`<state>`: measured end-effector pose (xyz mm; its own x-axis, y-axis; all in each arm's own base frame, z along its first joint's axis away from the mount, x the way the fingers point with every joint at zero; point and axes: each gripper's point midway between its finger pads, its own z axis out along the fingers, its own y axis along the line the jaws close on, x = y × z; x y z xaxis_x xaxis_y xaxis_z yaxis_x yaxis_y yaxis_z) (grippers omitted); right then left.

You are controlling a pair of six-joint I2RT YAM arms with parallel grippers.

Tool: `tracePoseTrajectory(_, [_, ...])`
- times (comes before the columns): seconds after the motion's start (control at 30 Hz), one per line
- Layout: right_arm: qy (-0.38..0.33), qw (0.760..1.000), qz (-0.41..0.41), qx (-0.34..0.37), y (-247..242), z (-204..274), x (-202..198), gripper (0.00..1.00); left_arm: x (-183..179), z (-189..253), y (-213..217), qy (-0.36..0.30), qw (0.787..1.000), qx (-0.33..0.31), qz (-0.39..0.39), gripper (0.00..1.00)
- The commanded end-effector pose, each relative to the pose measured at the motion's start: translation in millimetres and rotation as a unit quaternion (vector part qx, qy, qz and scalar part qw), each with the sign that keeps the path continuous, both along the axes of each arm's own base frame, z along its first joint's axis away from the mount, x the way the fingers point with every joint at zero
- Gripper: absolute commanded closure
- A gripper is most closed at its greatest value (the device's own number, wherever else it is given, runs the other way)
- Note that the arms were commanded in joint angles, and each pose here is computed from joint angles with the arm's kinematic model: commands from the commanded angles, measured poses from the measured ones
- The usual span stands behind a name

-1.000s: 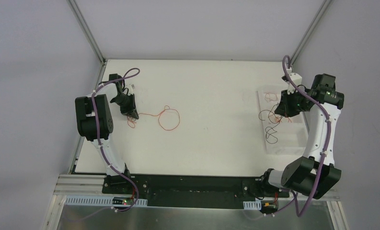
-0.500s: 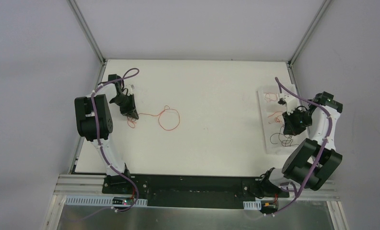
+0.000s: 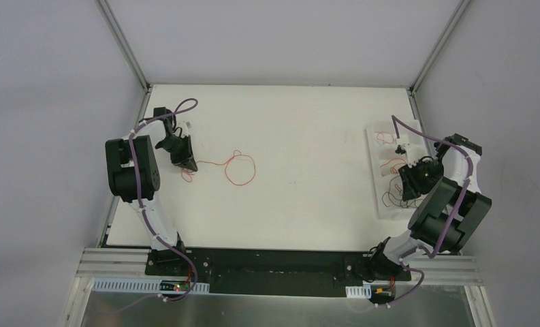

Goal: Untangle the cables

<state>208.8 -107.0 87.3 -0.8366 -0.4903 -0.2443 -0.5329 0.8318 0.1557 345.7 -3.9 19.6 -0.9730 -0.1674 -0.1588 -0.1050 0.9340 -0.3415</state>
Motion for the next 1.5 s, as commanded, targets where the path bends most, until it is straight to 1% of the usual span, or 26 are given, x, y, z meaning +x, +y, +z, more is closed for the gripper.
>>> tracePoseTrajectory(0.0, [-0.017,0.999,-0.026,0.02,10.9,27.8,1.6,0.52,-15.9,4.3,-19.3,0.019,0.999,-0.039,-0.008,1.0])
tracePoseTrajectory(0.1, [-0.035,0.998,-0.037,0.041,22.7,52.4,2.2,0.43,-19.0,7.9,-48.6,0.027,0.997,-0.076,-0.022,1.0])
tracePoseTrajectory(0.27, [-0.053,0.995,-0.049,0.068,40.3,92.3,-5.0,0.31,-27.9,8.2,-117.2,0.043,0.989,-0.116,-0.079,1.0])
tracePoseTrajectory(0.37, [-0.082,0.99,-0.058,0.1,56.6,113.5,-1.5,0.23,-26.5,5.1,-157.1,0.046,0.984,-0.132,-0.114,1.0])
tracePoseTrajectory(0.47, [-0.102,0.984,-0.066,0.127,75.9,127.6,10.2,0.22,-22.0,6.5,-198.2,0.043,0.975,-0.155,-0.151,1.0])
tracePoseTrajectory(0.53, [-0.101,0.984,-0.064,0.135,92.0,129.6,18.4,0.22,-17.4,11.2,-221.9,0.038,0.97,-0.168,-0.172,1.0])
tracePoseTrajectory(0.63, [-0.103,0.982,-0.053,0.151,124.0,128.9,33.6,0.22,-9.6,34.8,-245.2,0.015,0.96,-0.201,-0.196,1.0])
tracePoseTrajectory(0.7, [-0.103,0.981,-0.043,0.157,146.6,123.5,44.5,0.22,-6.9,63.3,-248.8,-0.019,0.951,-0.224,-0.214,0.79])
tracePoseTrajectory(0.77, [-0.096,0.98,-0.044,0.168,171.9,115.4,55.9,0.22,-7.0,93.5,-238.0,-0.059,0.943,-0.243,-0.22,0.58])
tracePoseTrajectory(0.8, [-0.097,0.98,-0.034,0.172,187.3,111.1,62.2,0.22,-9.0,105.3,-224.2,-0.072,0.944,-0.248,-0.206,0.46])
tracePoseTrajectory(0.87, [-0.099,0.979,-0.029,0.177,209.8,102.2,76.7,0.21,-5.8,110.6,-186.7,-0.083,0.953,-0.247,-0.156,0.33])
tracePoseTrajectory(0.9, [-0.097,0.979,-0.011,0.179,229.3,97.8,81.2,0.21,-2.1,109.0,-161.2,-0.091,0.961,-0.231,-0.123,0.28])
tracePoseTrajectory(0.93, [-0.102,0.978,0.0,0.18,243.4,95.3,90.5,0.21,0.3,108.4,-134.0,-0.101,0.969,-0.206,-0.091,0.25])
tracePoseTrajectory(1.0, [-0.093,0.978,0.017,0.184,269.0,91.1,99.9,0.21,4.8,99.3,-76.6,-0.111,0.983,-0.146,-0.029,0.24])
tracePoseTrajectory(1.07, [-0.082,0.978,0.026,0.188,288.0,87.9,108.6,0.22,3.6,90.5,-26.4,-0.112,0.991,-0.072,0.021,0.24])
tracePoseTrajectory(1.1, [-0.08,0.978,0.027,0.19,294.9,87.8,113.2,0.22,0.8,86.6,-7.1,-0.11,0.992,-0.039,0.04,0.23])
tracePoseTrajectory(1.17, [-0.077,0.978,0.023,0.193,304.7,85.8,121.5,0.22,-7.7,76.5,21.3,-0.097,0.992,0.007,0.075,0.22])
tracePoseTrajectory(1.27, [-0.07,0.978,0.028,0.194,317.1,81.1,127.3,0.22,-21.7,55.5,44.6,-0.063,0.991,0.056,0.104,0.24])
tracePoseTrajectory(1.3, [-0.068,0.978,0.029,0.194,320.3,81.1,128.0,0.22,-24.8,47.9,47.5,-0.051,0.991,0.063,0.109,0.24])
tracePoseTrajectory(1.37, [-0.065,0.978,0.033,0.197,325.3,82.5,127.1,0.22,-26.6,32.0,44.6,-0.03,0.991,0.054,0.115,0.27])
tracePoseTrajectory(1.43, [-0.069,0.977,0.034,0.198,325.9,85.0,126.9,0.22,-23.2,17.9,33.7,-0.012,0.993,0.036,0.107,0.37])
tracePoseTrajectory(1.47, [-0.07,0.977,0.035,0.196,324.6,84.9,125.4,0.22,-20.2,12.1,27.4,-0.006,0.995,0.03,0.1,0.45])
